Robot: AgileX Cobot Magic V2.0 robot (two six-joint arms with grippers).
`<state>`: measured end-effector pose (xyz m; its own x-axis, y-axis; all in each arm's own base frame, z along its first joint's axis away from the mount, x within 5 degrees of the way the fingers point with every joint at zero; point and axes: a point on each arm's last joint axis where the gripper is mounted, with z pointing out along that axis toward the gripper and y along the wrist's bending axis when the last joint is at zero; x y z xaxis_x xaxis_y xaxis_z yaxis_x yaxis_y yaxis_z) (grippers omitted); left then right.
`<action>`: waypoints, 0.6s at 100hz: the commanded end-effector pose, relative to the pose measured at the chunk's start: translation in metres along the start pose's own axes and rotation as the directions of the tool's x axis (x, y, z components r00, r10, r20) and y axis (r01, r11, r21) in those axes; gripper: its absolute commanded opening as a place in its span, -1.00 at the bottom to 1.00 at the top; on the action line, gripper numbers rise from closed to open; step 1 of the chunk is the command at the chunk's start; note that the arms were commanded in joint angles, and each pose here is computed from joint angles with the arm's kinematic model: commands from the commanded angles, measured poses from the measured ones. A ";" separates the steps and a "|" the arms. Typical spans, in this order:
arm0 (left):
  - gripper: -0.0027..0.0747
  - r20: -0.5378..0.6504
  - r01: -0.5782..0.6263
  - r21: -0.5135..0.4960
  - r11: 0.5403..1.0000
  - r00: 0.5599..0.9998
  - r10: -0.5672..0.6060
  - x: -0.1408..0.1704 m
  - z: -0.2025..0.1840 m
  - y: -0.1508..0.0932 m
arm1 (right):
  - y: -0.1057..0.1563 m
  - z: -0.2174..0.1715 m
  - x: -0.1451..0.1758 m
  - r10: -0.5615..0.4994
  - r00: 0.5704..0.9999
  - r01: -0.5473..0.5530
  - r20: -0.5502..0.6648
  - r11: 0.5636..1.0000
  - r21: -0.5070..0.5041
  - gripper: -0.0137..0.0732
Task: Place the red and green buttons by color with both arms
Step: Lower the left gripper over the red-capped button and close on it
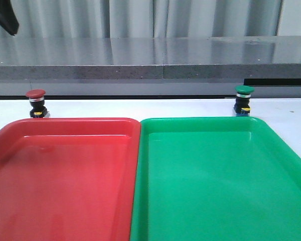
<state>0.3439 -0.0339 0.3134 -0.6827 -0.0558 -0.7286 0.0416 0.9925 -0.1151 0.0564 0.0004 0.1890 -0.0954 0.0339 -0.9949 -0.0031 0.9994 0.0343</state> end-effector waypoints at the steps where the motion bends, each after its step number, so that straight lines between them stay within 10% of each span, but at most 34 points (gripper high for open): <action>1: 0.75 0.114 -0.015 0.014 1.000 0.993 0.014 -0.027 0.000 -0.007 | 0.000 -0.003 -0.014 -0.010 0.993 0.010 0.114 1.000 0.004 -0.84; 60: 0.75 0.006 -0.017 0.006 1.000 1.000 0.017 -0.033 0.098 -0.007 | 0.000 -0.003 -0.014 -0.010 0.993 0.010 0.114 1.000 0.004 -0.84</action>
<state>0.4325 -0.0447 0.2441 -0.7630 -0.0363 -0.6453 0.0386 0.9941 -0.1016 0.0564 0.0004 0.1890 -0.0954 0.0339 -0.9949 -0.0031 0.9994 0.0343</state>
